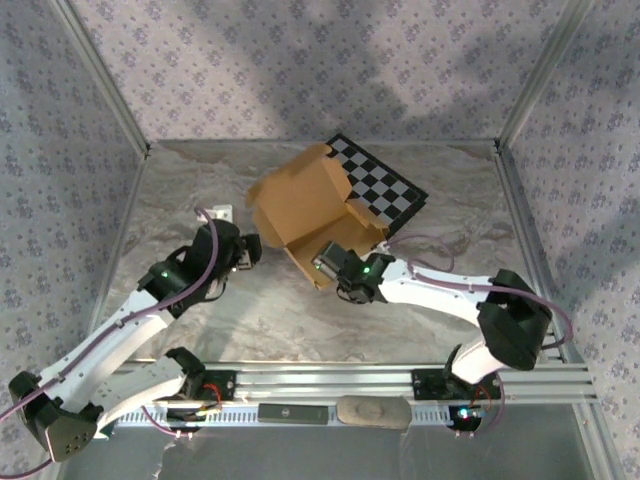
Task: Fold the paper box
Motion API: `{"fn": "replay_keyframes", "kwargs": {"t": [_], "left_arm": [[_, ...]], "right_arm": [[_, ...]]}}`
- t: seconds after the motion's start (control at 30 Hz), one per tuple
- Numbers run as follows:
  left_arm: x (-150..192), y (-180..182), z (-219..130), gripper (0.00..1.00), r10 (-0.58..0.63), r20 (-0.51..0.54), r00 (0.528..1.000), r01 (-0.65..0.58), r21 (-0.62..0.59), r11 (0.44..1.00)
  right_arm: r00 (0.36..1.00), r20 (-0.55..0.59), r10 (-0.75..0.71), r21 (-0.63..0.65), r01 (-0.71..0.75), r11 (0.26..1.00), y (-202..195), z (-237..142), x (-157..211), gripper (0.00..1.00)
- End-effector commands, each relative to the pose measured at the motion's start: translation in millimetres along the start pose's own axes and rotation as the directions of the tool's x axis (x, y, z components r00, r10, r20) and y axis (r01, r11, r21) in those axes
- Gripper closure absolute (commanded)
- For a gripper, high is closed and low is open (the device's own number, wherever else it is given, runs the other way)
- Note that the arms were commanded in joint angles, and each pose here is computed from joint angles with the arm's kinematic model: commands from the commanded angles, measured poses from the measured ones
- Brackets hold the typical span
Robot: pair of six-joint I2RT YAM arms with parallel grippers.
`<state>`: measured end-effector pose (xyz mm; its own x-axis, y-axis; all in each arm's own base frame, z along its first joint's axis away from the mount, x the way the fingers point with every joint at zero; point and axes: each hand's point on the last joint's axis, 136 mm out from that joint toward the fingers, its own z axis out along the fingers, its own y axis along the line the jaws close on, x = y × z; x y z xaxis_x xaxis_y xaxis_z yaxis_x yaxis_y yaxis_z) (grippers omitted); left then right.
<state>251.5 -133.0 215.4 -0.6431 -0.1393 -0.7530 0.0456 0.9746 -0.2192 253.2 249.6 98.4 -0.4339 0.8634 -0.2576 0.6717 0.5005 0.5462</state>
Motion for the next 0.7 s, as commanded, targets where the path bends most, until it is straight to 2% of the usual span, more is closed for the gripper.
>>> {"fn": "replay_keyframes", "kwargs": {"t": [0.0,0.13,0.27,0.4,0.5,0.67], "left_arm": [[46.4,6.1,3.6,0.38,-0.009,-0.128,0.992,0.011,0.011,1.0],[78.6,0.6,17.4,0.36,-0.034,-0.184,0.982,0.039,0.027,0.999],[83.4,-17.9,28.5,0.32,-0.07,-0.178,0.981,0.079,0.043,0.996],[91.6,-28.2,45.5,0.28,-0.13,-0.231,0.964,0.133,-0.002,0.991],[93.7,-45.0,58.4,0.26,-0.148,-0.249,0.957,0.157,0.02,0.987],[99.8,-59.2,81.5,0.25,-0.161,-0.294,0.942,0.161,-0.025,0.987]], "right_arm": [[0.99,0.079,0.116,0.024,-0.119,0.993,-17.6,10.9,-4.4,1.0],[0.992,0.065,0.104,0.049,-0.108,0.993,-25.5,19.8,7.0,1.0],[0.992,0.079,0.096,0.028,-0.099,0.995,-27.0,21.6,13.2,1.0],[0.994,0.075,0.079,0.012,-0.08,0.997,-28.6,25.9,20.4,1.0],[0.994,0.073,0.076,0.013,-0.077,0.997,-34.3,28.8,22.9,1.0],[0.995,0.072,0.076,0.001,-0.076,0.997,-33.4,27.3,22.9,1.0]]}}
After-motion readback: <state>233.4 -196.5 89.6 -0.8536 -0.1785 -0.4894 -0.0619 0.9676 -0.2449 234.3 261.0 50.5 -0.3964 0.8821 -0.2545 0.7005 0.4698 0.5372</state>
